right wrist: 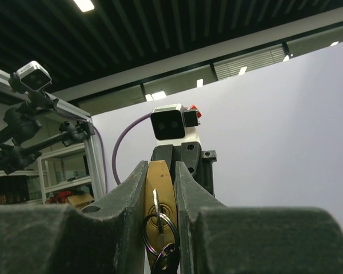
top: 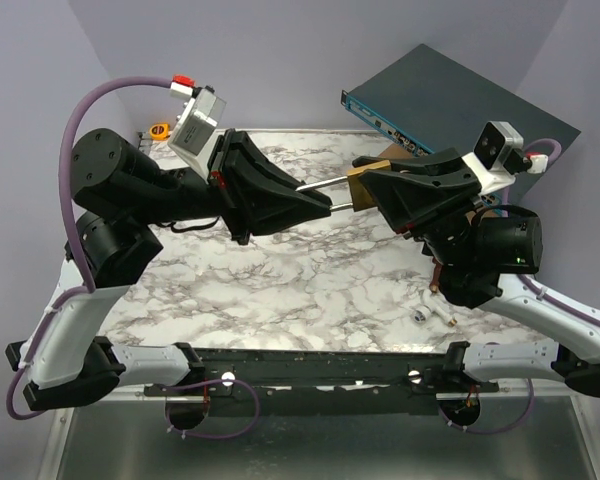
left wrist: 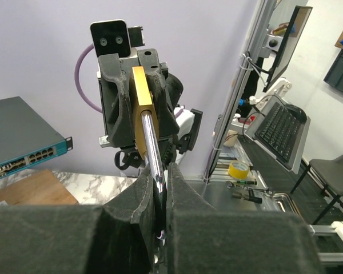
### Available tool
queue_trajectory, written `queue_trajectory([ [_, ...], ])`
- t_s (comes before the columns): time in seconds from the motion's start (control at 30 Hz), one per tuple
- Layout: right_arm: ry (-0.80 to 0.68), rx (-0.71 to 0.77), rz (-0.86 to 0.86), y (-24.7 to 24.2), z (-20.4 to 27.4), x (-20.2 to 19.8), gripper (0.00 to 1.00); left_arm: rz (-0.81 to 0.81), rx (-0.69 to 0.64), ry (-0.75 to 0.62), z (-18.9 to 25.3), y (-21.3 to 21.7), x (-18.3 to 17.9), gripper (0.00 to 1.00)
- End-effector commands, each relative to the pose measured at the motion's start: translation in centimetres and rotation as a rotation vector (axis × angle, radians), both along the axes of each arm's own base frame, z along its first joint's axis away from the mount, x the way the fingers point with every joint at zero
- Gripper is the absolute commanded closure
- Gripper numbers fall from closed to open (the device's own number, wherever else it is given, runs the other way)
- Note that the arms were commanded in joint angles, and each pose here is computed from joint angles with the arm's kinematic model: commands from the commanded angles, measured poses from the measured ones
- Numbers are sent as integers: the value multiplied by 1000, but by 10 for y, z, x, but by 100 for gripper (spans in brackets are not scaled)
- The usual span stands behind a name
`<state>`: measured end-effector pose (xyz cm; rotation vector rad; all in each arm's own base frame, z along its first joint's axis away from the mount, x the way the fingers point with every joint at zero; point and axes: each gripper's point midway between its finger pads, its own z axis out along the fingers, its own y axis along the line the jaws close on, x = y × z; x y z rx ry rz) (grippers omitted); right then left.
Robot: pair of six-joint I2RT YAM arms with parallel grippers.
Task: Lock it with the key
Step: Lock the lock.
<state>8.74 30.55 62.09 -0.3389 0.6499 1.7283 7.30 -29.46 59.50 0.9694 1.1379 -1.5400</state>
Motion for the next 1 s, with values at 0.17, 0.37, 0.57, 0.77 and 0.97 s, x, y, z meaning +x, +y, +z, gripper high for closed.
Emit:
queue_trajectory([
  [0.17, 339, -1010, 377, 147, -310, -33, 99, 74, 390, 221, -167, -107, 78, 100],
  [0.37, 347, -1038, 370, 152, -319, -34, 99, 82, 373, 211, -161, -109, 81, 100],
  [0.57, 360, -1038, 258, 142, -310, -19, 99, 155, 307, 180, -149, -80, 88, 100],
  [0.77, 313, -1039, 101, 125, -286, 0, 69, 232, 210, 132, -129, -28, 86, 100],
  [0.97, 240, -986, 0, 105, -251, 9, 43, 269, 131, 91, -114, 17, 66, 100],
])
